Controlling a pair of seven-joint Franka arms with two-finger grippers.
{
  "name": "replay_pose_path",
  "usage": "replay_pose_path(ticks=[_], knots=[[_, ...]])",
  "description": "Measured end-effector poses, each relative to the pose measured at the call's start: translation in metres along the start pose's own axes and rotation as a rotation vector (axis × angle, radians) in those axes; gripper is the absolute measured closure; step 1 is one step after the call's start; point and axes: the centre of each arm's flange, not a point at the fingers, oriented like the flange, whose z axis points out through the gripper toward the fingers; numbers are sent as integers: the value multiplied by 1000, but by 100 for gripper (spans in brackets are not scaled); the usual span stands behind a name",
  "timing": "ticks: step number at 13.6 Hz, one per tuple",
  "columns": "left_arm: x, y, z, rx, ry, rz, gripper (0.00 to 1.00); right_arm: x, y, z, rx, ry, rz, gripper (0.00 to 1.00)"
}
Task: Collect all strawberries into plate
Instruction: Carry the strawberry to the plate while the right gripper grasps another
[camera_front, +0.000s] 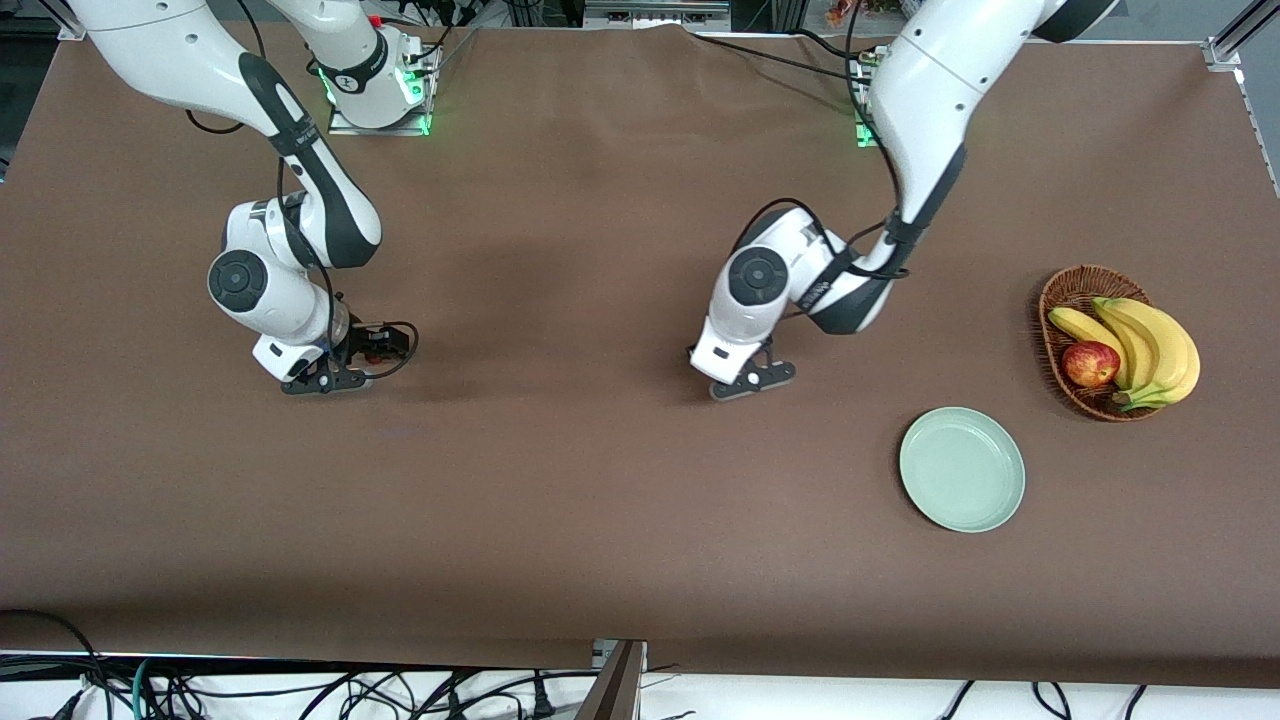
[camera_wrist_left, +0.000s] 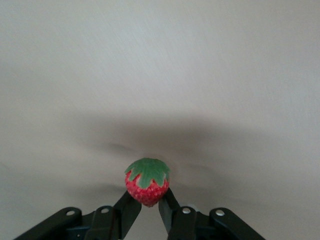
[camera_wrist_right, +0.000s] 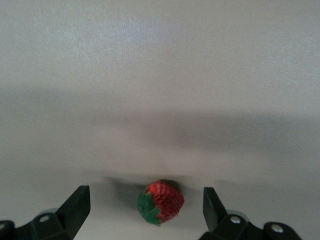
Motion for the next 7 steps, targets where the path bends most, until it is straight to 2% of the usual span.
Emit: replay_pose_path(ticks=[5, 7], knots=[[75, -74, -33, -11, 35, 110, 76, -3, 5, 4, -1, -3, -7, 0], [99, -106, -42, -2, 36, 175, 76, -5, 5, 6, -1, -3, -10, 4]])
